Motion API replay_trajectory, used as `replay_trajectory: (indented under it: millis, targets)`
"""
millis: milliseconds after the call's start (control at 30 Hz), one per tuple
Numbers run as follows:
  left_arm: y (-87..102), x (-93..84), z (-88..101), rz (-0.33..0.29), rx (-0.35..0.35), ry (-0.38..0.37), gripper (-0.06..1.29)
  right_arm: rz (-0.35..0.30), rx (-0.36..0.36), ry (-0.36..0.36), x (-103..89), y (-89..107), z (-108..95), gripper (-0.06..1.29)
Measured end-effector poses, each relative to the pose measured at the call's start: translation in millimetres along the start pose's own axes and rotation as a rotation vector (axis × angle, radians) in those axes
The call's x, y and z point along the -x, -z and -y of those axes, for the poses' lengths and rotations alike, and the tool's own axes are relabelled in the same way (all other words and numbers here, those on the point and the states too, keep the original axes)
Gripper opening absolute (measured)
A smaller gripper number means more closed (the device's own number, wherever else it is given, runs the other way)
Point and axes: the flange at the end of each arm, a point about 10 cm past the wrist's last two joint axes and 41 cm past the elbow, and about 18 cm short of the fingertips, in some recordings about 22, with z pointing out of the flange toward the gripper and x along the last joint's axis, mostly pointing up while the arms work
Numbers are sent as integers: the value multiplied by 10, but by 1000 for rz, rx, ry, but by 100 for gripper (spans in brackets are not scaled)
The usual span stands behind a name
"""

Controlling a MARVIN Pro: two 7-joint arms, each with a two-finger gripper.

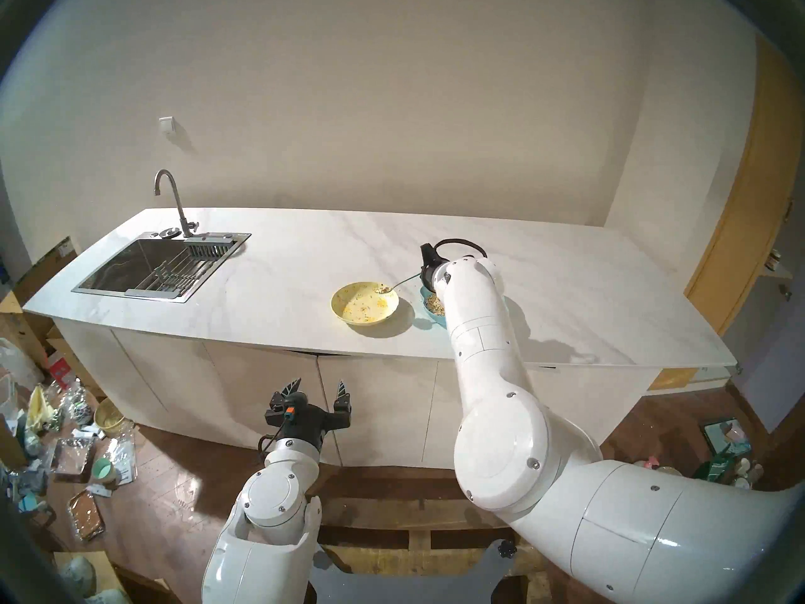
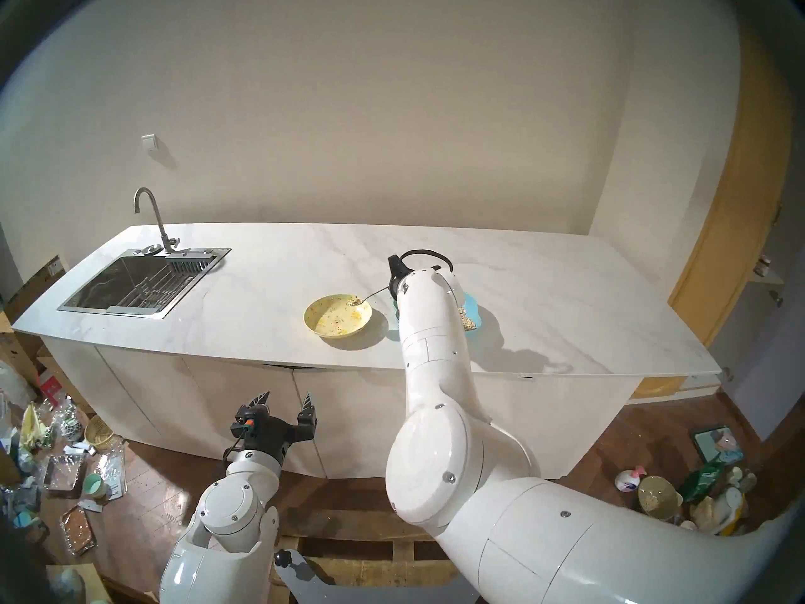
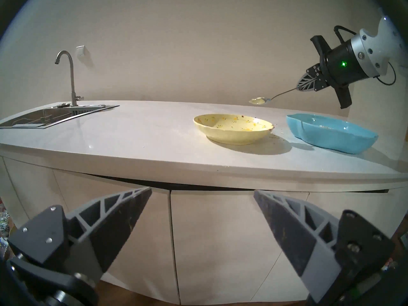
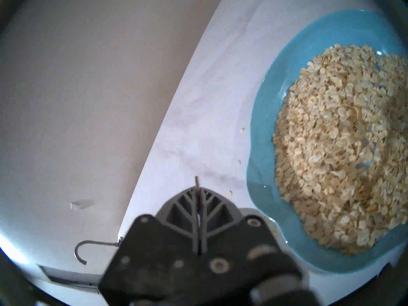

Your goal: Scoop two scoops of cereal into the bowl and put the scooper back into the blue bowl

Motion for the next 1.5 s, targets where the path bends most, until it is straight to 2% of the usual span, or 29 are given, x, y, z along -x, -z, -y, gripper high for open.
replay_trajectory:
  millis: [167, 233, 567, 633, 700, 933, 1133, 1233, 1400, 1500]
  targets:
    - [0, 0, 0, 0, 0, 0, 126, 4, 0, 43, 104, -19, 51, -2]
    - [0, 0, 0, 0, 0, 0, 126, -5, -14, 115, 191, -19, 137, -2]
    - [0, 0, 0, 0, 0, 0, 126, -36, -121, 328, 529, 21, 357, -2]
    - [0, 0, 0, 0, 0, 0, 126, -40, -134, 351, 563, 30, 390, -2]
    - [0, 0, 0, 0, 0, 0, 126, -72, -171, 418, 637, 59, 462, -2]
    - [0, 0, 0, 0, 0, 0, 126, -136, -241, 560, 839, 110, 602, -2]
    - [1, -1, 1, 0, 0, 0, 126, -269, -298, 721, 926, 136, 647, -2]
    - [1, -2, 1, 0, 0, 0, 126, -279, -310, 792, 1066, 103, 589, -2]
    - [1, -2, 1, 0, 0, 0, 126, -214, -256, 867, 1274, -36, 218, -2]
    - [0, -1, 0, 0, 0, 0, 126, -215, -246, 938, 1305, -63, 66, -2]
